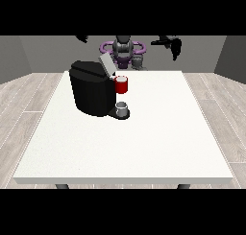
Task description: Insert the coffee pod into the coffee machine and close the lid
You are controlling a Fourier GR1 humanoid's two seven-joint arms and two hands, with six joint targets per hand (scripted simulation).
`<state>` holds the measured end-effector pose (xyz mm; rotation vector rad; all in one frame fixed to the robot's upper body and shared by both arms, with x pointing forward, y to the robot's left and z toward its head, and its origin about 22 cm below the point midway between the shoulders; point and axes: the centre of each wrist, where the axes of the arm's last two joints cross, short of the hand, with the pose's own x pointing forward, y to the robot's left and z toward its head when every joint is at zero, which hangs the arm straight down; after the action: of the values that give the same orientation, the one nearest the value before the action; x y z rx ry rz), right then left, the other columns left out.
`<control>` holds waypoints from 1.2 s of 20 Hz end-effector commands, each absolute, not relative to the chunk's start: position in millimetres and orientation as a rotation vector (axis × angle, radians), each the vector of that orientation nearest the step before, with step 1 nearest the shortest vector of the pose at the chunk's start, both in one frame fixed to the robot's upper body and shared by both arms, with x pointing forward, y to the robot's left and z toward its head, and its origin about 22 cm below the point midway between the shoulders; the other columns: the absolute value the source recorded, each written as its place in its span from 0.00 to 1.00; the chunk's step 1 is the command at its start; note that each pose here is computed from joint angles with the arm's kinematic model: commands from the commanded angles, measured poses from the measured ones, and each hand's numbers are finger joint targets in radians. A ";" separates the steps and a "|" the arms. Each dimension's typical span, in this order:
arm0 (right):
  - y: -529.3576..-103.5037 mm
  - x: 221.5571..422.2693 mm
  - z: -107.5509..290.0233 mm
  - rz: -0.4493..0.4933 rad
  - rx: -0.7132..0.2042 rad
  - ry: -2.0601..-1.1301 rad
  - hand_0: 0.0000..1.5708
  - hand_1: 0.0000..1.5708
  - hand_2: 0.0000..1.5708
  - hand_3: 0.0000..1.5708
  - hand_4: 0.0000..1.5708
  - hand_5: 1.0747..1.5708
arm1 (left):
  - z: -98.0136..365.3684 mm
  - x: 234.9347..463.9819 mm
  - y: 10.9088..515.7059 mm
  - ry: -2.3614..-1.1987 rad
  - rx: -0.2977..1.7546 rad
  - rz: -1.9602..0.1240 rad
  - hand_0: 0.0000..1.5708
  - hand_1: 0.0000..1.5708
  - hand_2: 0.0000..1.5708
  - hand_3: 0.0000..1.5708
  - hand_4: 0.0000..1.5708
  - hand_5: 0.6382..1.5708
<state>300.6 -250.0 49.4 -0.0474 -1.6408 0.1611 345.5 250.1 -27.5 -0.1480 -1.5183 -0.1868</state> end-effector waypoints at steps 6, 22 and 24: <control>-248.0 327.6 54.9 0.138 -0.018 -1.690 0.00 0.00 0.00 0.00 0.00 1.00 | -0.9 333.4 238.8 -1.604 -0.171 -0.179 0.00 0.00 0.00 0.00 0.00 1.00; -232.4 369.3 55.2 0.190 -0.025 -1.702 0.00 0.00 0.00 0.00 0.00 1.00 | 29.6 311.8 251.6 -1.686 -0.119 -0.162 0.00 0.00 0.00 0.00 0.00 1.00; -224.1 369.0 61.4 0.222 0.011 -1.678 0.00 0.00 0.00 0.00 0.00 1.00 | 7.9 294.1 261.0 -1.656 -0.079 -0.133 0.00 0.00 0.00 0.00 0.00 1.00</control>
<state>362.4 -234.4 56.9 -0.0026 -1.6722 0.1938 306.2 253.4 15.4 -0.1072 -1.6469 -0.1484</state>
